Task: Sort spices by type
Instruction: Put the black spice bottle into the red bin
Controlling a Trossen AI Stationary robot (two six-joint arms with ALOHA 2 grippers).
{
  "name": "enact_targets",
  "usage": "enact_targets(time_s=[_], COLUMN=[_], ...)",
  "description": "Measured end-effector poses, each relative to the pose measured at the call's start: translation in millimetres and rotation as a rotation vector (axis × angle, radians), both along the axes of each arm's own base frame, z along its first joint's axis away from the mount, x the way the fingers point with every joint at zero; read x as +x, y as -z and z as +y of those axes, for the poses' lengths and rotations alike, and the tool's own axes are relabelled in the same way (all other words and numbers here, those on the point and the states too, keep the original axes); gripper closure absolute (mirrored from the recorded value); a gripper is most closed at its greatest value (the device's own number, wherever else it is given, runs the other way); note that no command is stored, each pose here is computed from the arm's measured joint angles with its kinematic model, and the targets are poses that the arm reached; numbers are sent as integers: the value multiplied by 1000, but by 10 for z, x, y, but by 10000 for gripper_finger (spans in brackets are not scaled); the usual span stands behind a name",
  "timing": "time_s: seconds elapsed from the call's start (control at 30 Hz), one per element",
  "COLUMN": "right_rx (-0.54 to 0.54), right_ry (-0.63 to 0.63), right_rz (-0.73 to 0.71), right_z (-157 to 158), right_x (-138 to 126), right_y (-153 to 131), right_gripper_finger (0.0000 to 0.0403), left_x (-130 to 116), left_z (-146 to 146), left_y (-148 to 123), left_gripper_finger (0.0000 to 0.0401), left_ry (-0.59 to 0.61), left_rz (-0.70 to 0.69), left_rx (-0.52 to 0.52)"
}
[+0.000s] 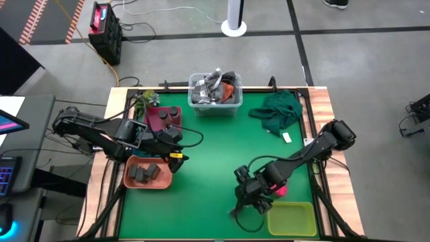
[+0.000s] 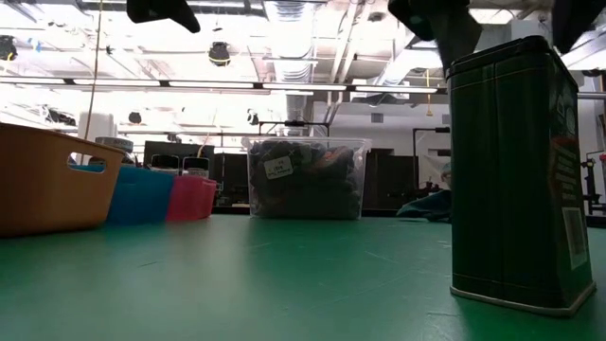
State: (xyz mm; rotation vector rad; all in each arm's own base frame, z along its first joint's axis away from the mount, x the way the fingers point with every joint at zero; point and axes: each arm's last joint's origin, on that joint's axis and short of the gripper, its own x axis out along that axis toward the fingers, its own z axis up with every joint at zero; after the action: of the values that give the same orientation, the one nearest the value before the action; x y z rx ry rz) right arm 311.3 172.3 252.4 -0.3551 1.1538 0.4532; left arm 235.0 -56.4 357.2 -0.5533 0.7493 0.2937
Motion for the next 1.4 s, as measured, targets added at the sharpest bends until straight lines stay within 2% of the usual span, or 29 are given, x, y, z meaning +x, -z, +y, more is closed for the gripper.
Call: enact_targets(time_s=[0.4,0.57,0.8,0.93,1.07,1.17,1.4], right_rx=[-1,12,27,34,10,-10,26], right_ry=[-3,19,51,64,120,176,389], right_rz=[87,81,84,81,111,115,-13], right_z=[52,53,35,2,-151,-333,-741], right_x=[50,65,74,98,112,128,173], right_y=[208,209,173,155,137,77,-212], right_gripper_finger=[116,132,180,180,165,168,173], left_x=[0,-2,-5,-5,-4,-10,-5], left_z=[4,4,-13,-15,-15,-38,-150], left_y=[1,3,2,2,1,1,-26], left_gripper_finger=[167,167,167,167,167,167,167], left_ry=[-14,-11,38,49,61,73,54], left_rz=[-1,2,4,5,5,2,-57], left_rx=[6,8,43,56,70,96,190])
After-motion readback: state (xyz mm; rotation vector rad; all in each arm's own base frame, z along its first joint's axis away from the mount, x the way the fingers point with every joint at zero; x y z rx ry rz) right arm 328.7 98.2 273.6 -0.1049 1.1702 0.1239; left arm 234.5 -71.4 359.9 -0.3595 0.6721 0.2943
